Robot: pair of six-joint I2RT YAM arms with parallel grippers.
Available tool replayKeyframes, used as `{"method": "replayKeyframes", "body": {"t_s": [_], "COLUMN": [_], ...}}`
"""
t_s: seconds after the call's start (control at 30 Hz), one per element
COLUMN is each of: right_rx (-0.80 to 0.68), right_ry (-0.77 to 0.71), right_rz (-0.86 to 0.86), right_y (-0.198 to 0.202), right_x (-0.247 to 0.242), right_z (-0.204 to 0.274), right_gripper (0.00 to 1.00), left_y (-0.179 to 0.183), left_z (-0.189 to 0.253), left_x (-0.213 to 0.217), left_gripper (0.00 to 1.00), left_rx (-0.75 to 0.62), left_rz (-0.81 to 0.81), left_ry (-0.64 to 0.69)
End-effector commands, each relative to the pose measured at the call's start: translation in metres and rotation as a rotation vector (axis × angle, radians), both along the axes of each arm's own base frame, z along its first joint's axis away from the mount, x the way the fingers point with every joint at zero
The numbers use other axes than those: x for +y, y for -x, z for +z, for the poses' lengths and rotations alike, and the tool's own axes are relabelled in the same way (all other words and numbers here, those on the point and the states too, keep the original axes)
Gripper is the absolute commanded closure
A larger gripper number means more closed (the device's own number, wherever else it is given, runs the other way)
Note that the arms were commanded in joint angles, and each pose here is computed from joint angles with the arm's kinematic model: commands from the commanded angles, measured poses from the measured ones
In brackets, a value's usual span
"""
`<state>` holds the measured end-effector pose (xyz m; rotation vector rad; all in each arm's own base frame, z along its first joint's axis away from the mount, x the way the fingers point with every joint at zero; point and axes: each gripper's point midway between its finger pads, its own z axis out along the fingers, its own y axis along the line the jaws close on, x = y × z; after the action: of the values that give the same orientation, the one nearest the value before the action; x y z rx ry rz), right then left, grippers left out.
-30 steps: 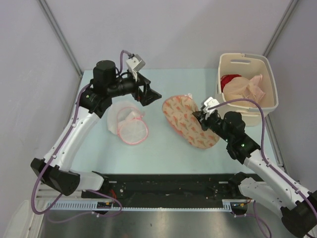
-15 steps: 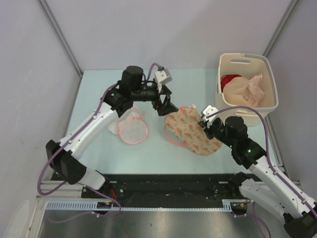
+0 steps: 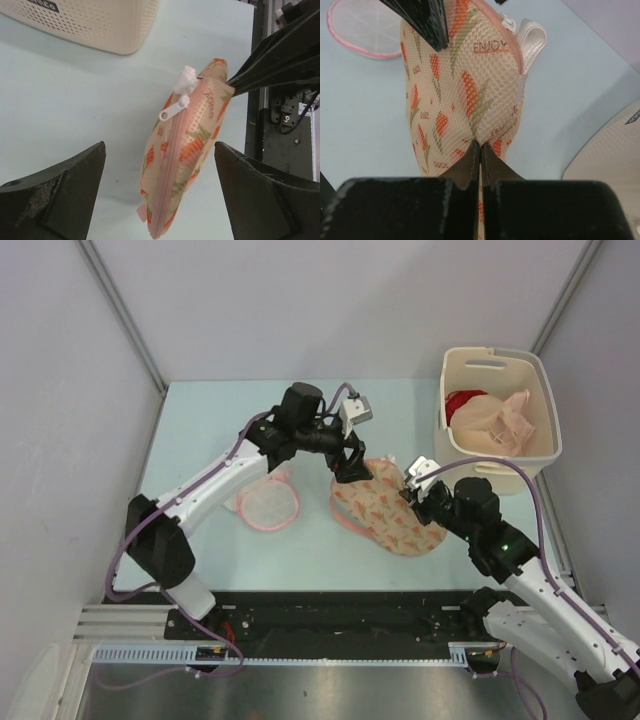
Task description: Unzip the laundry bag and remove the bra
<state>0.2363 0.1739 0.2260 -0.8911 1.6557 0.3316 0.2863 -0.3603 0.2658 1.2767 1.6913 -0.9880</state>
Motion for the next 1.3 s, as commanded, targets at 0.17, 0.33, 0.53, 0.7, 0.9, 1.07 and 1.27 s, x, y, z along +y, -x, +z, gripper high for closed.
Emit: {"method": "replayKeyframes", "body": {"t_s": [0.17,0.33,0.53,0.7,0.9,1.07,1.27], "right_rx": [-0.064,-0.071,-0.117,-0.202,-0.127,-0.1,-0.103], "right_ry": [-0.049,-0.068,-0.147,-0.189,-0.252,-0.303,-0.29], "right_rz": [-0.009,-0.02,-0.069,-0.091,0.066,0.213,0.28], "right_y": [0.002,0.001,-0.004,-0.007,-0.017,-0.015,0.0], "right_x": [-0.001,-0.002,-0.005,-0.012,0.001,0.017,0.03], "right_z": [0.03,0.034,0.055,0.081,0.093,0.104,0.109], "right_gripper": [1.0,1.0,0.43,0.3,0.31,0.33,0.32], "left_y": [0.012,0.015,0.018,0.019,0.022,0.023,0.023], "left_z": [-0.021,-0.016,0.001,0.014,0.02,0.027,0.026], "left_x": [-0.022,-0.02,-0.015,-0.01,-0.001,0.0,0.001], "left_gripper": [0.44,1.0,1.0,1.0,1.0,0.99,1.0], "left_rx": [0.069,0.065,-0.006,-0.082,-0.144,-0.156,-0.159], "left_rz": [-0.117,-0.11,-0.092,-0.069,-0.053,-0.052,-0.047], "left_ry": [0.003,0.009,0.055,0.098,0.105,0.117,0.109]}}
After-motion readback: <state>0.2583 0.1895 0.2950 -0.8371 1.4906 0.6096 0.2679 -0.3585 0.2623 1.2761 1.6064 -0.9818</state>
